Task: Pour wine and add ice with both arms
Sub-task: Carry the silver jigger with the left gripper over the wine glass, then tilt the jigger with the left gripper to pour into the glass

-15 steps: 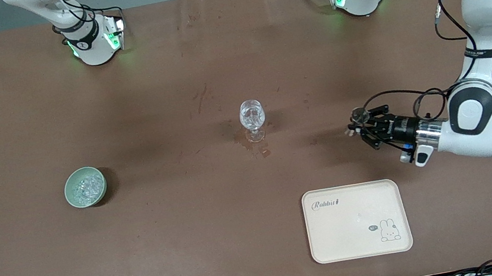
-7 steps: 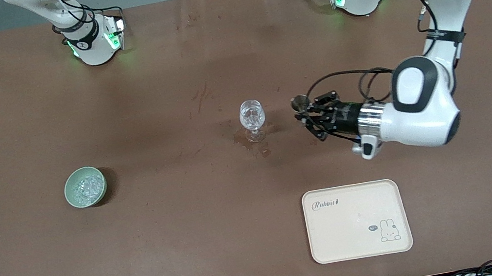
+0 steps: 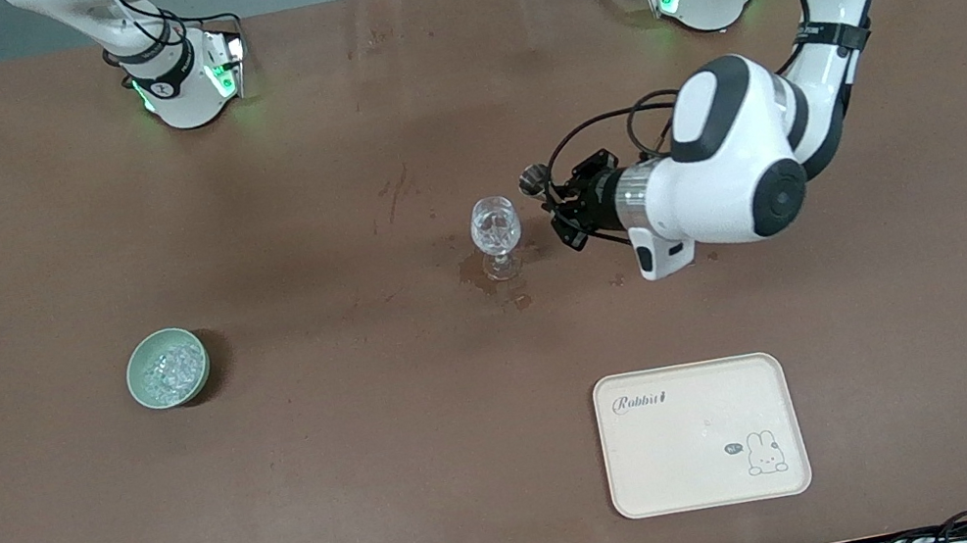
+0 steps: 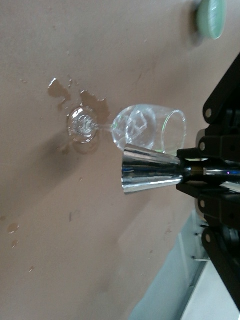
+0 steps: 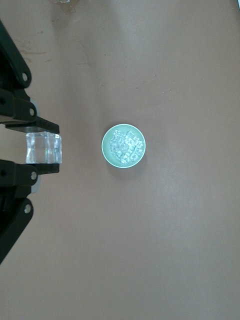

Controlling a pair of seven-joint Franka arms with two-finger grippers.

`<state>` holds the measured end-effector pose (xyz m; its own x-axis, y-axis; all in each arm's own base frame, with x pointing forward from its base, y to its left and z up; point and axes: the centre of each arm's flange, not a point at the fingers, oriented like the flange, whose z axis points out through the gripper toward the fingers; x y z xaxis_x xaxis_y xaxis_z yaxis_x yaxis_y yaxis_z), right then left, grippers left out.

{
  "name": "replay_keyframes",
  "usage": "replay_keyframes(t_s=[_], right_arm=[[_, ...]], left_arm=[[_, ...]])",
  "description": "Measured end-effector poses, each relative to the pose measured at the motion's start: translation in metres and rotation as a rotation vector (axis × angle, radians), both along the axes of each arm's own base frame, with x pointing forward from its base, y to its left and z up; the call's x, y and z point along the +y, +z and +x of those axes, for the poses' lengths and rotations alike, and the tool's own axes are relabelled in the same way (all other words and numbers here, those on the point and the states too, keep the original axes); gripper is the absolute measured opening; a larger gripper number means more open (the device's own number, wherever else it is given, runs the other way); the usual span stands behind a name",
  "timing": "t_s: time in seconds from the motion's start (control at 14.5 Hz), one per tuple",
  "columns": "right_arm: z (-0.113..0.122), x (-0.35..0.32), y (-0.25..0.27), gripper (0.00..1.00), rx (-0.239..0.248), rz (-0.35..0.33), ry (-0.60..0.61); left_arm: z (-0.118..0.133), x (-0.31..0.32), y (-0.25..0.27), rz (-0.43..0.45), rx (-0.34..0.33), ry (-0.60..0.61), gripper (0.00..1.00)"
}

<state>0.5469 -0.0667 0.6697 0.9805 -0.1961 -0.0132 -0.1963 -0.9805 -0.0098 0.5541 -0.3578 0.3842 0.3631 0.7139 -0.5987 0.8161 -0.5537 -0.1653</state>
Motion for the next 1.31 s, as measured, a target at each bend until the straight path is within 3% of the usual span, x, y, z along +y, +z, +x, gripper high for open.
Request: replay_keyframes(t_s=[0.41, 0.76, 1.31], right_arm=[[0.001, 0.005, 0.000, 0.27, 0.000, 0.000, 0.010], [0.001, 0.005, 0.000, 0.27, 0.000, 0.000, 0.010], [0.001, 0.005, 0.000, 0.27, 0.001, 0.000, 0.010]], left_arm=[[-0.030, -0.048, -0.006, 0.226, -0.070, 0.041, 0.22], [-0.033, -0.061, 0.003, 0.322, -0.138, 0.096, 0.22], [-0.048, -0.079, -0.003, 0.404, -0.196, 0.072, 0.22]])
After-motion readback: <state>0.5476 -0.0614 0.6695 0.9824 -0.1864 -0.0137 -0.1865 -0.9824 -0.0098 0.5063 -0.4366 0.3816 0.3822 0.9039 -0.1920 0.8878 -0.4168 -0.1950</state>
